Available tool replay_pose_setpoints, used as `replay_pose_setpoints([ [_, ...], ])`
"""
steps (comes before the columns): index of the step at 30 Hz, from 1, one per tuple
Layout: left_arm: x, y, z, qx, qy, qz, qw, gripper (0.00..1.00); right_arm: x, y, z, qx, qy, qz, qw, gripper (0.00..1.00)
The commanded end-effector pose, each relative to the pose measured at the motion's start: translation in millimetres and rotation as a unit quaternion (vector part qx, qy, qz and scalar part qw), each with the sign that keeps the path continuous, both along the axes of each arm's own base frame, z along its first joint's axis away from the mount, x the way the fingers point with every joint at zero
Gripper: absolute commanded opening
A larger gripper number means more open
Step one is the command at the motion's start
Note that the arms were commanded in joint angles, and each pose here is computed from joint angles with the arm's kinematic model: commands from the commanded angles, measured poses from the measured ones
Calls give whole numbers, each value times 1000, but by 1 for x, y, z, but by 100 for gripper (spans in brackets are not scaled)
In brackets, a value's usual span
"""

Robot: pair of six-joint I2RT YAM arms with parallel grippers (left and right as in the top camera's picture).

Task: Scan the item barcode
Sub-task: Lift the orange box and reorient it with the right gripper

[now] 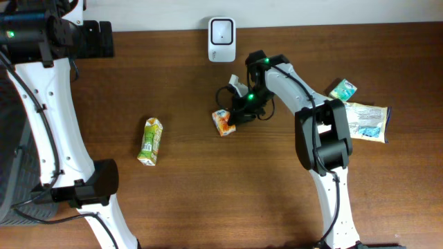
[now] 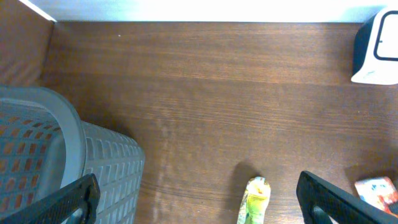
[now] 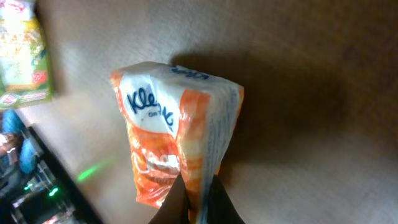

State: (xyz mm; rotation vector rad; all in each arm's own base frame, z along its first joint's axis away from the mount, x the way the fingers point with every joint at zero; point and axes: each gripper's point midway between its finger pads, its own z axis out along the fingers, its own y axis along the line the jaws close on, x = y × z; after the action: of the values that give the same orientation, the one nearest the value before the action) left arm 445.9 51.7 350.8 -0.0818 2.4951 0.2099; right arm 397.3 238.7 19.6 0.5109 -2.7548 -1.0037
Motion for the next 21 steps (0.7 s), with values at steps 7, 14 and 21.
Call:
replay_pose_setpoints([
  [7, -3, 2, 7, 0, -10, 5, 1000, 99, 22, -18, 175, 307, -79, -23, 948, 4],
  [14, -3, 2, 7, 0, -10, 5, 1000, 99, 42, -62, 221, 415, -67, -108, 901, 4],
  [21, -3, 2, 7, 0, -10, 5, 1000, 99, 48, -98, 239, 424, -70, -153, 890, 4],
])
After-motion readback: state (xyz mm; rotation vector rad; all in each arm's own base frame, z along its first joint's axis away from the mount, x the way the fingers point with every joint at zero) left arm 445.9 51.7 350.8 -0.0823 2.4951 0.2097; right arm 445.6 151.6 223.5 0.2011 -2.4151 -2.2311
